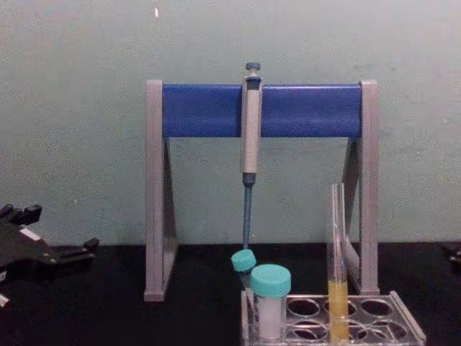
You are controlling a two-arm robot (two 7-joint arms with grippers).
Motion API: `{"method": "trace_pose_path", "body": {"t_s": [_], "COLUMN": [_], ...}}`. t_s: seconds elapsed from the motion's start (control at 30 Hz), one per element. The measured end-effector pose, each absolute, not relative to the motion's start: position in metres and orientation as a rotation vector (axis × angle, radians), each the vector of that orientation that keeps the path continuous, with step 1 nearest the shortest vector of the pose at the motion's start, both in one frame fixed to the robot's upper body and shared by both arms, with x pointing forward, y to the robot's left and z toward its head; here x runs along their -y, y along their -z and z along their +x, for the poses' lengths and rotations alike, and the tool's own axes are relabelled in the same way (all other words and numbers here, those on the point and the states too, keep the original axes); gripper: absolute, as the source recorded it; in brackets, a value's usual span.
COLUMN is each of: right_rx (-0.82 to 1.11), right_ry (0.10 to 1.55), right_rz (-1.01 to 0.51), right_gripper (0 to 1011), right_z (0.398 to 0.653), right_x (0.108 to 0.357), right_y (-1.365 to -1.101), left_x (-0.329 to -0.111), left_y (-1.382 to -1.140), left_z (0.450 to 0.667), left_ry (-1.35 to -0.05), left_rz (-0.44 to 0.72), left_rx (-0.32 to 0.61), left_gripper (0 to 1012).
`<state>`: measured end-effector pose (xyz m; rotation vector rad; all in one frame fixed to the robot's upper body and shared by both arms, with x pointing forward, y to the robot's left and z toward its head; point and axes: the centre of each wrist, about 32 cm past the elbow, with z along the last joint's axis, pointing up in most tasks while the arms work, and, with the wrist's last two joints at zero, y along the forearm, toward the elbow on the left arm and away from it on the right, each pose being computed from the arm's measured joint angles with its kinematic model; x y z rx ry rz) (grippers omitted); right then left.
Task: Pick up the test tube from the test tube rack, shake it, then place it back into the test tube rack.
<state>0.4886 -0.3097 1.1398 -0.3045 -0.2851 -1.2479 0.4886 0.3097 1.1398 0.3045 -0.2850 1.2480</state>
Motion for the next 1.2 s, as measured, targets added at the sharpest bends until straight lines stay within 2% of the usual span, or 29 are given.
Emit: {"method": "trace_pose_path", "body": {"t_s": [1.2], "right_rx": [0.285], "right_ry": [1.249], "right_rz": [-0.303], "right_gripper": [1000], "right_z": [0.4884], "right_x": [0.3098], "right_y": [-1.1399], "left_x": [-0.3097], "left_y": [-1.1398], "left_z": [0.4886], "left_ry": [-1.248], "left_rz": [0.304], "left_rx": [0.285], "left_gripper": [1010]}}
